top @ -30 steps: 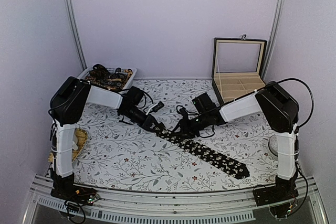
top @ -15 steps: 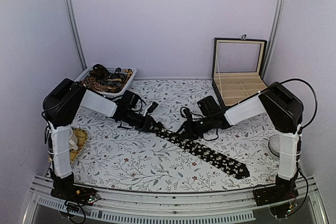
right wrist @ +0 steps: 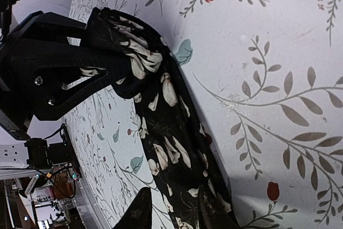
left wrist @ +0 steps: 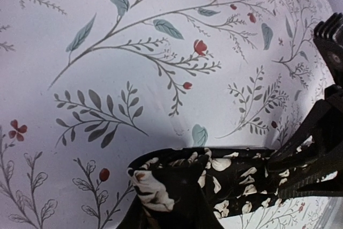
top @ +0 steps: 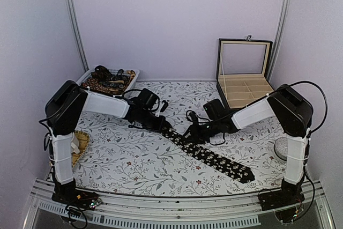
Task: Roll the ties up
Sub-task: Roll the tie at the center of the board.
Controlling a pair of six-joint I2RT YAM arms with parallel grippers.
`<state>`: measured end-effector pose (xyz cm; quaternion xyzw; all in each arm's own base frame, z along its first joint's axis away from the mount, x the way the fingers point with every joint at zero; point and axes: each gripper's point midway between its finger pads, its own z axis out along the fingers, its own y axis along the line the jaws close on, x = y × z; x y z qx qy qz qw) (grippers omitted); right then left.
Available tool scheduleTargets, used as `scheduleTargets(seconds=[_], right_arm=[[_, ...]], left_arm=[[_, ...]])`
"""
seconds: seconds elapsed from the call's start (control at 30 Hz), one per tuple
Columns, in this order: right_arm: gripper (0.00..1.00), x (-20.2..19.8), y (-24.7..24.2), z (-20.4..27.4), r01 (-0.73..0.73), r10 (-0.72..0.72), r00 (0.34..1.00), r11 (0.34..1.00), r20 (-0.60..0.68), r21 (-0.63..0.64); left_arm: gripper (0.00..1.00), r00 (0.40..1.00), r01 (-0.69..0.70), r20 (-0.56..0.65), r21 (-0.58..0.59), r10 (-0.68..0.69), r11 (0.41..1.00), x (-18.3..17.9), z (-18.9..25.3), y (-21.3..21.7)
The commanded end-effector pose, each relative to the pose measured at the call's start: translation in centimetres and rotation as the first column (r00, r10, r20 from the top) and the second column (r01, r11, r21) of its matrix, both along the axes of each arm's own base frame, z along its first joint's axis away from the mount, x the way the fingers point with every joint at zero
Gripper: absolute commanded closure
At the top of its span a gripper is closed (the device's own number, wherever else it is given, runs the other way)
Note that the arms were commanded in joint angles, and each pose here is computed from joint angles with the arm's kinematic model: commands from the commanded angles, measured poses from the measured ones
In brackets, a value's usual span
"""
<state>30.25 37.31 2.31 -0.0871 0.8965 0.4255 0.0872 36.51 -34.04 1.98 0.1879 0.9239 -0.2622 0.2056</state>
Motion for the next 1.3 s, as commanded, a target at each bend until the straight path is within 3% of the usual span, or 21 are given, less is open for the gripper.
scheduleTargets(seconds=[0.0, 0.2, 0.7, 0.97, 1.13, 1.27], right_arm=[[0.69, -2.4, -3.5, -1.8, 0.040, -0.057, 0.993, 0.987, -0.106, -0.156], [0.64, -1.1, -4.5, 0.8, 0.072, -0.081, 0.995, 0.988, -0.060, -0.139], [0.63, -0.9, -6.2, 0.2, 0.082, -0.087, 0.996, 0.975, -0.014, -0.205], [0.61, -0.8, -6.3, -0.1, 0.082, -0.087, 0.996, 0.973, -0.012, -0.218], [0.59, -0.6, -6.6, -0.1, 0.097, -0.099, 0.995, 0.968, 0.001, -0.230], [0.59, -0.4, -6.7, 0.0, 0.104, -0.108, 0.994, 0.970, -0.003, -0.220]], left_arm=[[1.00, 0.996, -0.084, 0.036, 0.420, 0.076, 0.904, -0.8, -4.4, 6.4], [1.00, 0.993, -0.007, 0.103, 0.532, -0.057, 0.847, -0.9, -3.2, 5.2], [1.00, 0.984, 0.175, -0.003, 0.237, -0.180, 0.956, -2.0, 0.2, 1.9], [1.00, 0.982, 0.173, 0.002, 0.394, -0.189, 0.903, -2.1, -0.8, 3.3], [1.00, 0.984, 0.074, 0.083, 0.605, -0.155, 0.793, -1.9, -1.3, 5.1], [1.00, 0.975, 0.028, 0.137, 0.703, -0.174, 0.711, -2.8, -1.9, 5.2]])
